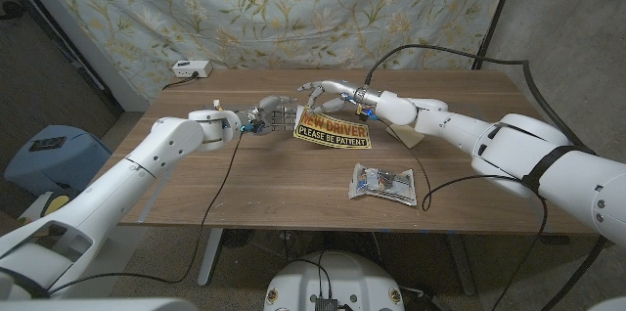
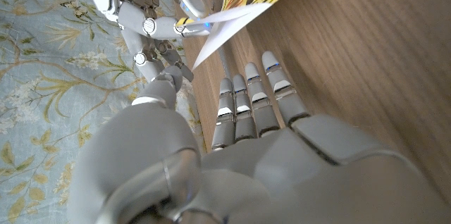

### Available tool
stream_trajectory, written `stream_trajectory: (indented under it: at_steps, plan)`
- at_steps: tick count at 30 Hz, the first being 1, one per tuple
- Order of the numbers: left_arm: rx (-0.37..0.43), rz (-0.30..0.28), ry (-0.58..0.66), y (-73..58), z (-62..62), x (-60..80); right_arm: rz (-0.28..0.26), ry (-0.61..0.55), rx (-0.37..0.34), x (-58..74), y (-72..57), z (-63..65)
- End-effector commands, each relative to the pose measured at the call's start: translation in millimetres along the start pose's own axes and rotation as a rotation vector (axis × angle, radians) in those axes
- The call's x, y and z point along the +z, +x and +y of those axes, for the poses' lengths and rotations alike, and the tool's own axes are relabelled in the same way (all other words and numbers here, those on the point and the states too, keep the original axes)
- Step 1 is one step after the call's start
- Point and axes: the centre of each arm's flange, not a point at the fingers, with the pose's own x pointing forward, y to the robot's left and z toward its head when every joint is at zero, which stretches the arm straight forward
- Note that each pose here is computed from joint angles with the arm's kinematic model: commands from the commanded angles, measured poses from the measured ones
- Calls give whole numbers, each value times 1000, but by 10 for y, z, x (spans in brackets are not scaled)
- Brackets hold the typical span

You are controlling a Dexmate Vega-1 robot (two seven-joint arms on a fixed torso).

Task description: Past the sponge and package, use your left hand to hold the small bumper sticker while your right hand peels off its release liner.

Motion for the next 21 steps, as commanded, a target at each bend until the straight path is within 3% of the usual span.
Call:
stream_trajectory:
  at_steps: [1, 21]
  plan:
    - [9, 23, 25, 48, -34, -18, -2, -1, -8, -1, -26, -28]
    - [-38, 34, 56, 45, -116, -15, 0, -4, -15, -15, -37, -63]
